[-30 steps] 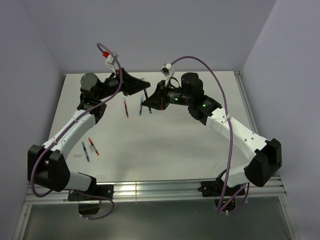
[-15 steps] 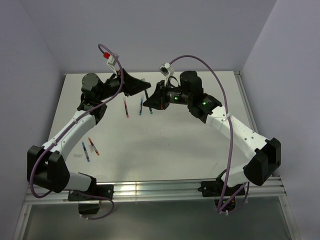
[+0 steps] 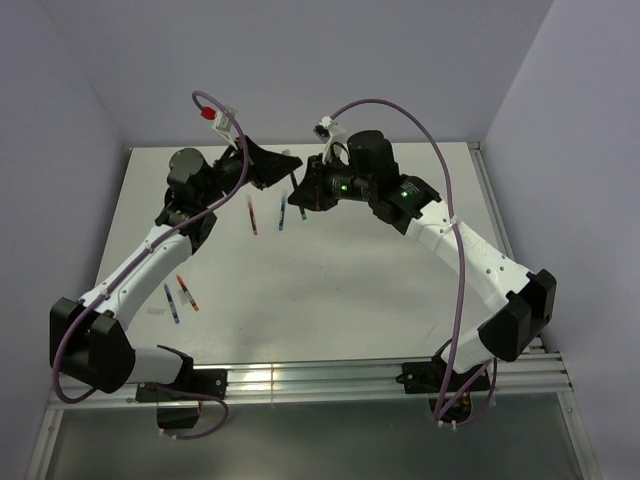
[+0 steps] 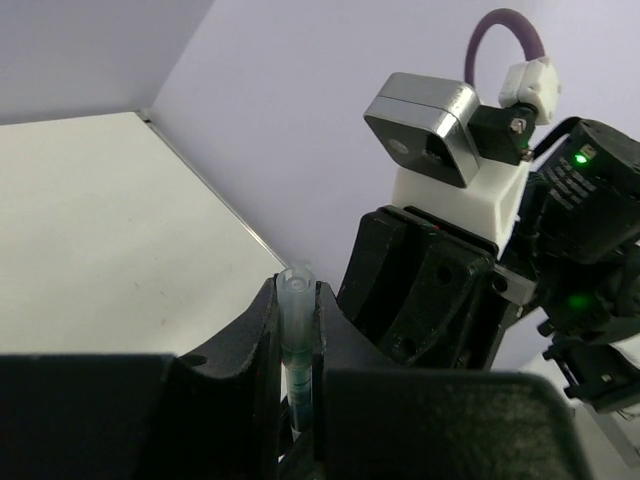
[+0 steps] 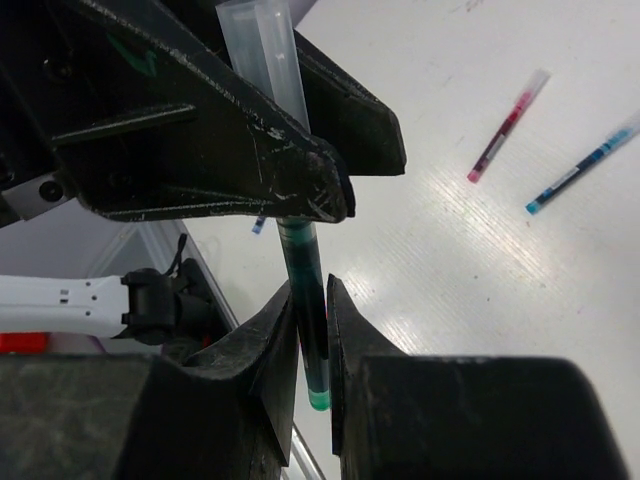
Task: Insert the pens into the pen caps
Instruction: Press the pen cap onto the pen.
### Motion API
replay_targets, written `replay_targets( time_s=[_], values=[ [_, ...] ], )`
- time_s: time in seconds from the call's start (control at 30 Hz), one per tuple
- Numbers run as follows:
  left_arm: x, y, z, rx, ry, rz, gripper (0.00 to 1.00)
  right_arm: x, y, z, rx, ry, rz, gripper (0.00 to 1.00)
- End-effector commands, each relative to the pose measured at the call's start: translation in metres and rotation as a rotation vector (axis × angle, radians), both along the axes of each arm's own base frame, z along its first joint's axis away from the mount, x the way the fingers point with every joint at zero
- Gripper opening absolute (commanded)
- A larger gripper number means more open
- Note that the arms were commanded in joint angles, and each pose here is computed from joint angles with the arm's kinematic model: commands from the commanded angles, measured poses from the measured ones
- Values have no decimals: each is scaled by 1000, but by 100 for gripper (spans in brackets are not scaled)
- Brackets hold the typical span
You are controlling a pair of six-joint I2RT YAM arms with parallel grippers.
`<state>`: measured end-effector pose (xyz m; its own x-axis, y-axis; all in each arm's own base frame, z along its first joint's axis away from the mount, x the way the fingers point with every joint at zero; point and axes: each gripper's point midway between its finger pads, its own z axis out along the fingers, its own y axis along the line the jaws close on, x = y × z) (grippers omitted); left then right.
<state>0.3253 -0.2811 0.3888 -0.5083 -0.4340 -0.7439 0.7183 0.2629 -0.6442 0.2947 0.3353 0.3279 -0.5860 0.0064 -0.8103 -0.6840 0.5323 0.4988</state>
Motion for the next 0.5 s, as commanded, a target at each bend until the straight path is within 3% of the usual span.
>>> replay_targets(
  time_s=[0.0, 0.47],
  values=[
    [-49, -22, -10, 62, 0, -154, 0, 60, -19, 61, 68, -185, -270, 0],
    [-48, -31, -40, 119, 104, -72, 0, 91, -41, 90, -40, -294, -541, 0]
  ],
)
